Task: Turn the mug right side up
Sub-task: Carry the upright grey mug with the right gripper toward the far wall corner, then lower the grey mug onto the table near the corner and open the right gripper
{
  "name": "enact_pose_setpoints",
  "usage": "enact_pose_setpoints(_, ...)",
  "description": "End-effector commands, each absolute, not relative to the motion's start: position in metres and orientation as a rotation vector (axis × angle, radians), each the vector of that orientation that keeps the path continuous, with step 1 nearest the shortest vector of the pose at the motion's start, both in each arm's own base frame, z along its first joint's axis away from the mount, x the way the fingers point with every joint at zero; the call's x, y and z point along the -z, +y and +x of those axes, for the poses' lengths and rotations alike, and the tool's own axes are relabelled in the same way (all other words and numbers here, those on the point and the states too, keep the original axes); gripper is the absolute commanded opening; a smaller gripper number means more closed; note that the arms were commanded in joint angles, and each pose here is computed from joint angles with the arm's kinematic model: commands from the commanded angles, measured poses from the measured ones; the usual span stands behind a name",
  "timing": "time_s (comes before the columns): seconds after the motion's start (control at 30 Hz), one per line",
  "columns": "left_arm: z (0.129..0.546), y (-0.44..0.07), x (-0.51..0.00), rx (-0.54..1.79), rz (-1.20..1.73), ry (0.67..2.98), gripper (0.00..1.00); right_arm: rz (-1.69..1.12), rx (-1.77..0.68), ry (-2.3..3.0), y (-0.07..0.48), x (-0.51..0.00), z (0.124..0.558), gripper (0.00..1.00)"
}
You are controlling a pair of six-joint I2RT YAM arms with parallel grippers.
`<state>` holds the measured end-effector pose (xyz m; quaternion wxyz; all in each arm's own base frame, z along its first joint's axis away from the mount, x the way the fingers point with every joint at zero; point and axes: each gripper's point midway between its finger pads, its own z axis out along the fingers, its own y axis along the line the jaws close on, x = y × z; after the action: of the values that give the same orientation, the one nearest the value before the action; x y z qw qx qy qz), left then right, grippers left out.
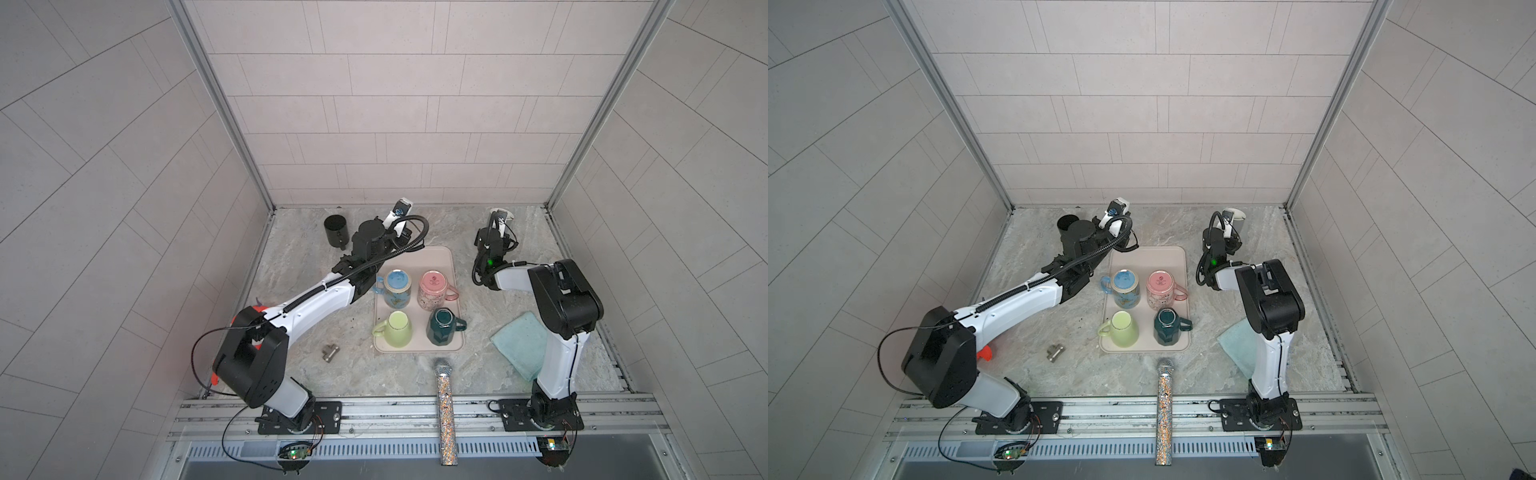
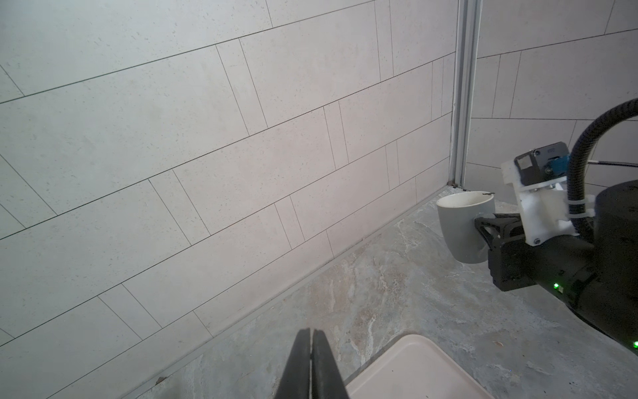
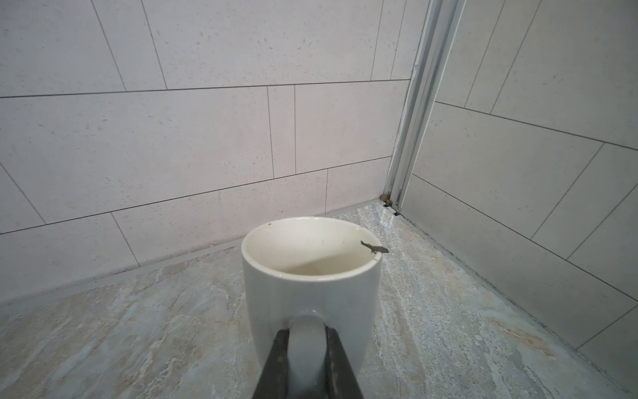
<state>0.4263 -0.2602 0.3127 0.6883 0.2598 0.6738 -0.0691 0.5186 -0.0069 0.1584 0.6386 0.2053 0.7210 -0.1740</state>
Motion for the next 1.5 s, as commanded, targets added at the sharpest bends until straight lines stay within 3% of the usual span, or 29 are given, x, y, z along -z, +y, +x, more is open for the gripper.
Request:
enact_pose_setpoints(0.0,0.428,-0.255,-0.32,0.154,0.541,1.48,0.07,0.565,0.419,1.515,-0.021,-0.179,0.515,0.0)
enact_pose_setpoints(0.7,0.431,-0.252,-0.314,0.135,0.522,1.489,0.07,0.6,0.47,1.547,-0.024,-0.138,0.523,0.0)
enact_pose_setpoints(1.47,0.429,-0.246,-0.317,0.126,0.51,1.475,0.07,0.552,0.452,1.565,-0.005,-0.136,0.525,0.0)
